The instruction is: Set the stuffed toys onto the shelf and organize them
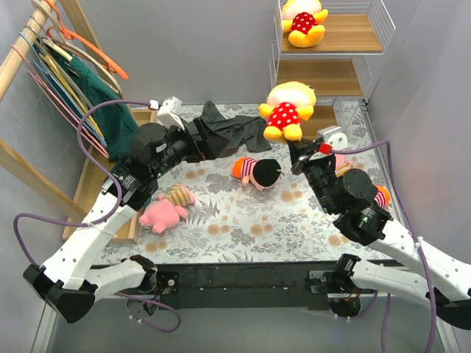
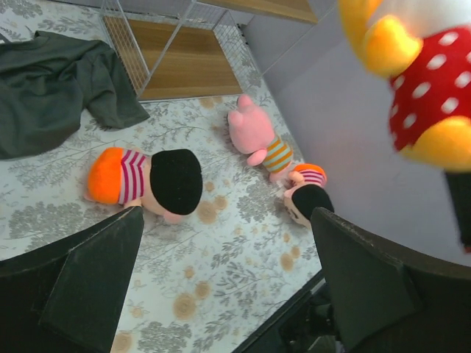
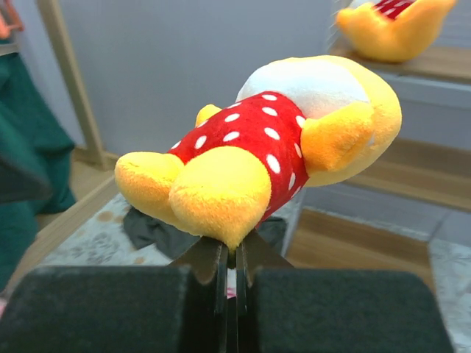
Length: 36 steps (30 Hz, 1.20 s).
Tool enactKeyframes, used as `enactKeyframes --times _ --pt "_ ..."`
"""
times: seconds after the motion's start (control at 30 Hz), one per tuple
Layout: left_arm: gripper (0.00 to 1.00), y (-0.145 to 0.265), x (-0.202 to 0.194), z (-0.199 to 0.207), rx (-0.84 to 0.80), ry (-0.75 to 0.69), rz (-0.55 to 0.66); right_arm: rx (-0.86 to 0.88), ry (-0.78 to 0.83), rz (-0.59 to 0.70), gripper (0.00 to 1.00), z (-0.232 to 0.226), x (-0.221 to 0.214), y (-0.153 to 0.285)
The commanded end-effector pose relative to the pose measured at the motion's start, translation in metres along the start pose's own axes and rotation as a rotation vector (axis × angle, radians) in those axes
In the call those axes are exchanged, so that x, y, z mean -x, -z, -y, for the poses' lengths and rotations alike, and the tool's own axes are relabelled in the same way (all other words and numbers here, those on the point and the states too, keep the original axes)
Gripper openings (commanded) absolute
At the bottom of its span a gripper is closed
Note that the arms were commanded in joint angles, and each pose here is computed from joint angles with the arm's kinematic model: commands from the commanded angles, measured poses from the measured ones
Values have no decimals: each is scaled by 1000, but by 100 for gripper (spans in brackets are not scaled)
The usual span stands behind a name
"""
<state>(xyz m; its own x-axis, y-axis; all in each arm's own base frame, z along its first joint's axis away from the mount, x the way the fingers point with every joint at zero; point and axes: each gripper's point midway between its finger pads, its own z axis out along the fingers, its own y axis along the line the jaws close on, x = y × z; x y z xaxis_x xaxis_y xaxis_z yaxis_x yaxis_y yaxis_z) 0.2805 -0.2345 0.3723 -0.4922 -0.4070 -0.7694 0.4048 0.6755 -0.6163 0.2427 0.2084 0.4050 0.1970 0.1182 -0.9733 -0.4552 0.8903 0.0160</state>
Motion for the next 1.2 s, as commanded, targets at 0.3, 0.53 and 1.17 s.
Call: enactKeyframes --times 0.3,0.53,1.17 --pt "98 7 -33 -39 -33 -313 67 -272 224 155 1 103 137 -29" --pt "98 12 -43 -43 -89 -275 146 -245 216 117 1 127 135 -59" --pt "98 15 -46 -37 -121 -261 132 -135 117 -6 1 186 94 -87"
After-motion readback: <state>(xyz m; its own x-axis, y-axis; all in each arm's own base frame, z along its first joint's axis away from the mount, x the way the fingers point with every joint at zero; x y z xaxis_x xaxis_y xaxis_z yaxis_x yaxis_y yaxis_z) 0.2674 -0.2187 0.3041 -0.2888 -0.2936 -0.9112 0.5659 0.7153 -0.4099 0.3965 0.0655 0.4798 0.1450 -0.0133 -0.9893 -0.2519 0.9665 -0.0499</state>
